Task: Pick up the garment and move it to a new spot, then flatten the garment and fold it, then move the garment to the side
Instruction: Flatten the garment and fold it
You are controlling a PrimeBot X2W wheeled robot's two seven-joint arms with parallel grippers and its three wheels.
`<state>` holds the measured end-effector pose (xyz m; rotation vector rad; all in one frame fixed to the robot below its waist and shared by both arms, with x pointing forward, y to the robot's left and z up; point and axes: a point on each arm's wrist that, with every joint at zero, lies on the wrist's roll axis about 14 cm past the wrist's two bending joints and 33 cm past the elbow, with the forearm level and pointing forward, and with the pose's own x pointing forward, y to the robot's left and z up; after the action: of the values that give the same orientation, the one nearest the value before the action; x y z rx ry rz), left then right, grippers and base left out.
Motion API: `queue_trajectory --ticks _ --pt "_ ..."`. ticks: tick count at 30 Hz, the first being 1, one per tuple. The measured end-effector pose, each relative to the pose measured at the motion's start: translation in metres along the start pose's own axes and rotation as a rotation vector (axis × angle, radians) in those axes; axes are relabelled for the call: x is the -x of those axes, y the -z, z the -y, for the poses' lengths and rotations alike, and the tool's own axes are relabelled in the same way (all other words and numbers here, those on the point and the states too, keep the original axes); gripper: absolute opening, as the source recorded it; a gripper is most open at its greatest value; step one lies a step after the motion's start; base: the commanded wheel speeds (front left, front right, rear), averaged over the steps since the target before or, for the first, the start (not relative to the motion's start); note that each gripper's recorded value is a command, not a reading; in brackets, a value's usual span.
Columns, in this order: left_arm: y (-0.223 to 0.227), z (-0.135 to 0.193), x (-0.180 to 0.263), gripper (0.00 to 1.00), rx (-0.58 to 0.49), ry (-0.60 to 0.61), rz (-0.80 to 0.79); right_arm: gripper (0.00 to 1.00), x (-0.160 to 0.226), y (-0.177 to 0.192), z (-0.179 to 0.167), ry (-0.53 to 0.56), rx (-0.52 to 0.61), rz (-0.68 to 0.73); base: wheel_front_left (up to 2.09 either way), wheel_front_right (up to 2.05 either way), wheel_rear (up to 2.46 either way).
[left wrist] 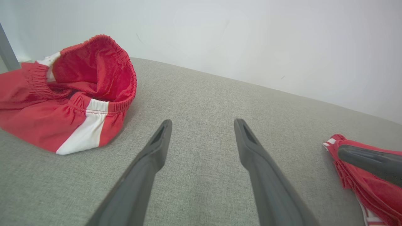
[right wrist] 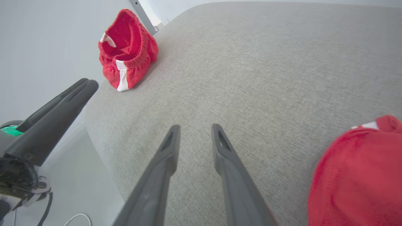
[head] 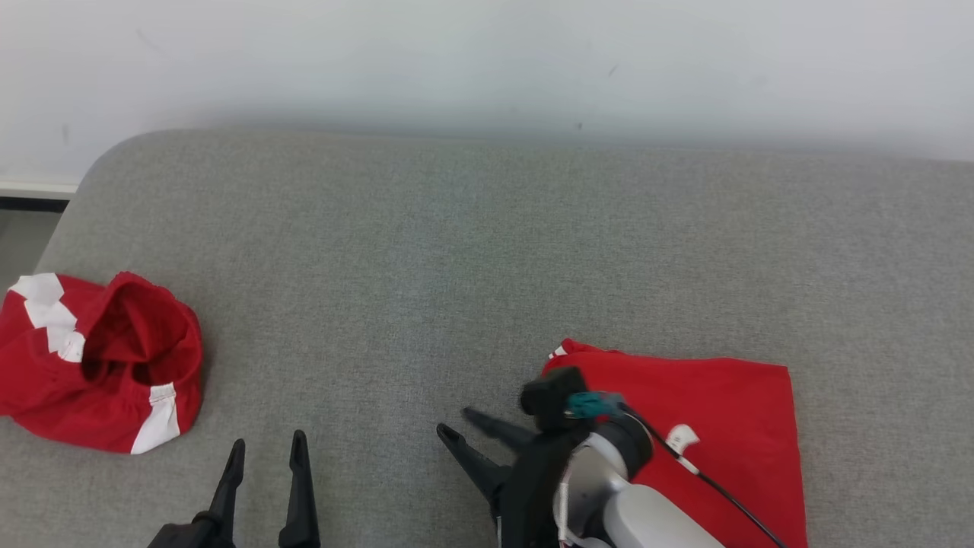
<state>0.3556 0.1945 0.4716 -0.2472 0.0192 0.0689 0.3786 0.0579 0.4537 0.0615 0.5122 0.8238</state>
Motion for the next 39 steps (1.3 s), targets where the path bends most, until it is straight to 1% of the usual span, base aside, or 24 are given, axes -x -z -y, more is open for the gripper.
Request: queue_trajectory --ticks 2,4,5,8,12,16,18,20,24,29,39 --pt "-0.002 -0.001 0.001 1.00 -0.001 -0.003 0.006 1.00 0.008 -0.008 0.006 0.026 -0.035 0.069 0.00 0.00 0.00" --pt "-0.003 0.000 0.003 1.00 -0.001 -0.003 0.009 1.00 0.019 -0.016 0.019 0.076 -0.063 0.142 0.00 0.00 0.00" --pt "-0.003 -0.001 0.004 1.00 -0.001 -0.003 0.010 1.00 0.032 -0.020 0.034 0.135 -0.080 0.195 0.00 0.00 0.00" --pt "-0.005 0.002 0.005 1.00 -0.003 0.006 0.018 1.00 0.053 -0.015 0.053 0.227 -0.080 0.230 0.00 0.00 0.00" --pt "-0.006 0.008 0.005 1.00 -0.001 0.027 0.022 1.00 0.076 -0.007 0.062 0.313 -0.016 0.221 0.00 0.00 0.00" --pt "-0.007 0.013 0.004 1.00 0.000 0.041 0.024 1.00 0.084 0.005 0.044 0.312 0.059 0.171 0.00 0.00 0.00" --pt "-0.006 0.014 0.004 1.00 0.001 0.043 0.021 1.00 0.085 0.015 0.032 0.297 0.078 0.135 0.00 0.00 0.00" --pt "-0.004 0.013 0.004 1.00 0.001 0.042 0.016 1.00 0.087 0.025 0.027 0.303 0.101 0.098 0.00 0.00 0.00" --pt "-0.001 0.013 0.004 1.00 0.003 0.041 0.005 1.00 0.092 0.041 0.031 0.326 0.095 0.048 0.00 0.00 0.00" --pt "0.002 0.013 0.003 1.00 0.004 0.043 -0.005 1.00 0.088 0.054 0.040 0.342 0.095 0.007 0.00 0.00 0.00" --pt "0.004 0.003 0.006 1.00 -0.003 0.019 -0.012 1.00 0.075 0.068 0.052 0.340 0.107 -0.044 0.00 0.00 0.00"
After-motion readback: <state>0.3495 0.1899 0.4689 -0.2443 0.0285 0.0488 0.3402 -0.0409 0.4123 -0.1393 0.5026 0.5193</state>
